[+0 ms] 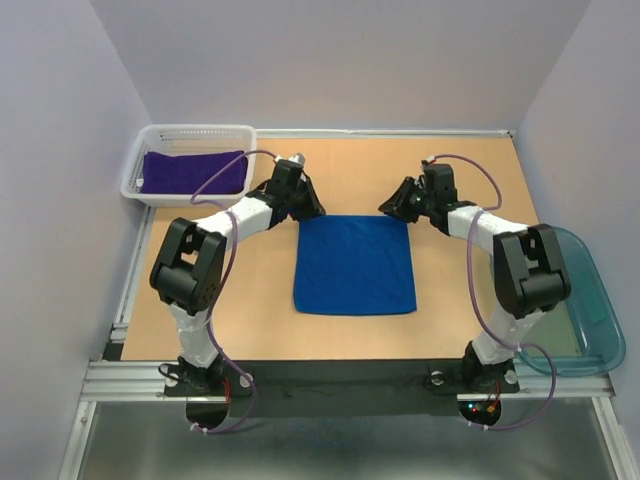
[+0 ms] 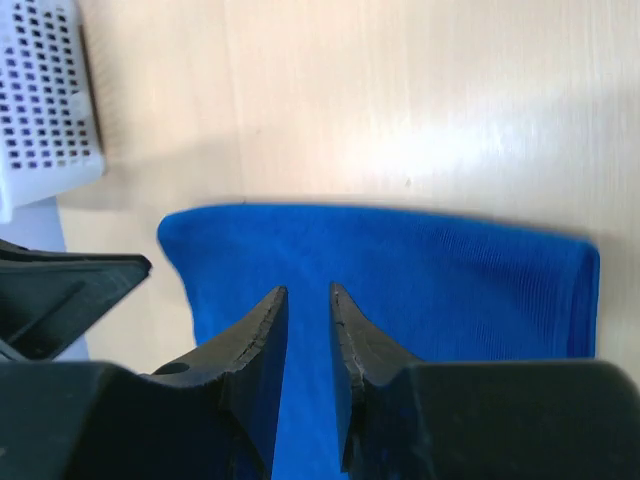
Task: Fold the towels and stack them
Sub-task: Fold the towel
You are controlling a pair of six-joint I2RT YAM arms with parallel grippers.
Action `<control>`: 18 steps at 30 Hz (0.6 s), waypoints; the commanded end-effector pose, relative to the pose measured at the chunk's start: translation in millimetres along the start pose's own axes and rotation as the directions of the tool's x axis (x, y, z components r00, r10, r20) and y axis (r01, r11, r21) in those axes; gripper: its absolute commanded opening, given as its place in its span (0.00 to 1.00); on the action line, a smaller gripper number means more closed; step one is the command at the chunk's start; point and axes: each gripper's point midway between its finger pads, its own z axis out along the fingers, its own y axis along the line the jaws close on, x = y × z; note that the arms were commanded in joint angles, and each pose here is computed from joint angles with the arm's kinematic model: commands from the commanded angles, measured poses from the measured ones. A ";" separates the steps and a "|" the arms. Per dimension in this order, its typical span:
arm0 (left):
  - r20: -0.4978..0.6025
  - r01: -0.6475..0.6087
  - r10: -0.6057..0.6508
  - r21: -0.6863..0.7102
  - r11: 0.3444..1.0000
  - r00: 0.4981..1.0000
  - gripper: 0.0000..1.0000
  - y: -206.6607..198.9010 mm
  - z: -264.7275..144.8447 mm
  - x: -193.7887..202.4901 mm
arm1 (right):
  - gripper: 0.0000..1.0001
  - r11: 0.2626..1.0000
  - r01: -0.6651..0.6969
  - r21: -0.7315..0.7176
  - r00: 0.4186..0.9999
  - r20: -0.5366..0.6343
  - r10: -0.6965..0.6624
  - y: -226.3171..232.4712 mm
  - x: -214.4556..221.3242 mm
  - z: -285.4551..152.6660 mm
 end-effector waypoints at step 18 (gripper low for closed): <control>0.006 -0.028 0.029 -0.118 0.993 1.000 0.20 89.1 34.0 -7.7 | 0.30 0.999 -0.003 0.054 0.985 0.175 -0.007 -81.0 -47.6 6.7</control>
